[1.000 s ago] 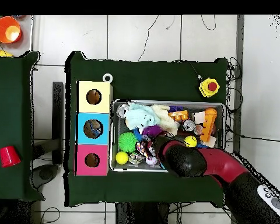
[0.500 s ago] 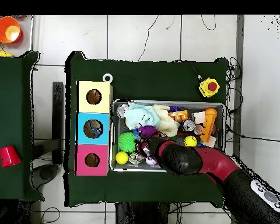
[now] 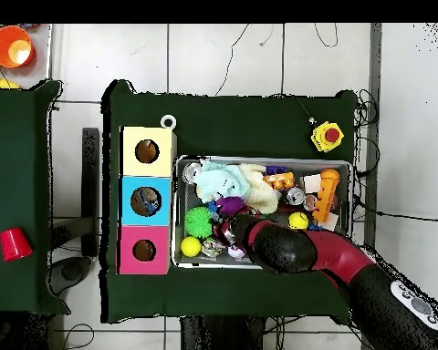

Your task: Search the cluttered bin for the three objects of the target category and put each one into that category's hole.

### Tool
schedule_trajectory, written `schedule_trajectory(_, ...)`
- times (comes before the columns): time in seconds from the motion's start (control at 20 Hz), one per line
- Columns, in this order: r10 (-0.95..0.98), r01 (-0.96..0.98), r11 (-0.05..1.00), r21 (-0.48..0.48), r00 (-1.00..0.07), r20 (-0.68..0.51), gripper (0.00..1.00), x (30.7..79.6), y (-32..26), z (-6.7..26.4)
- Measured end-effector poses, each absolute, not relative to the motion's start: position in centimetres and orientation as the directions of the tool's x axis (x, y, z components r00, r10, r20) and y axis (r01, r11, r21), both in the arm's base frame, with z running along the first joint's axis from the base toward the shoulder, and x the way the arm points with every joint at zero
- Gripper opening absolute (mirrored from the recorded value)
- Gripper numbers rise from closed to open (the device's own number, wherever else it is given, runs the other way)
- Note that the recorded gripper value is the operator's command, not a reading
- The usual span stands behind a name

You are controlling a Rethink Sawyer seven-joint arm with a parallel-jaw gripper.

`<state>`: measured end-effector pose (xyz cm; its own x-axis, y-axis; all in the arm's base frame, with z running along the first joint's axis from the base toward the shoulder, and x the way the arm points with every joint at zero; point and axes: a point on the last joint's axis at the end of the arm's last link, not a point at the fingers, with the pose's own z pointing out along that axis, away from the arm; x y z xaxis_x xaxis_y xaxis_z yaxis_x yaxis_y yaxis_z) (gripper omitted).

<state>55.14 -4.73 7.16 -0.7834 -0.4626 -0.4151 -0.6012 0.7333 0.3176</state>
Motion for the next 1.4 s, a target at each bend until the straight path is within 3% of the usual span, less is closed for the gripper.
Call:
schedule_trajectory(0.7,-0.588,-0.683,0.727,0.076,-0.675,-0.445,0.00,61.5,-6.2,9.4)
schedule_trajectory(1.05,-0.662,-0.701,0.706,-0.096,-0.607,-0.439,0.00,66.4,-7.9,10.2)
schedule_trajectory(1.4,-0.671,-0.676,0.714,-0.180,-0.590,-0.449,0.00,69.6,-10.4,11.1)
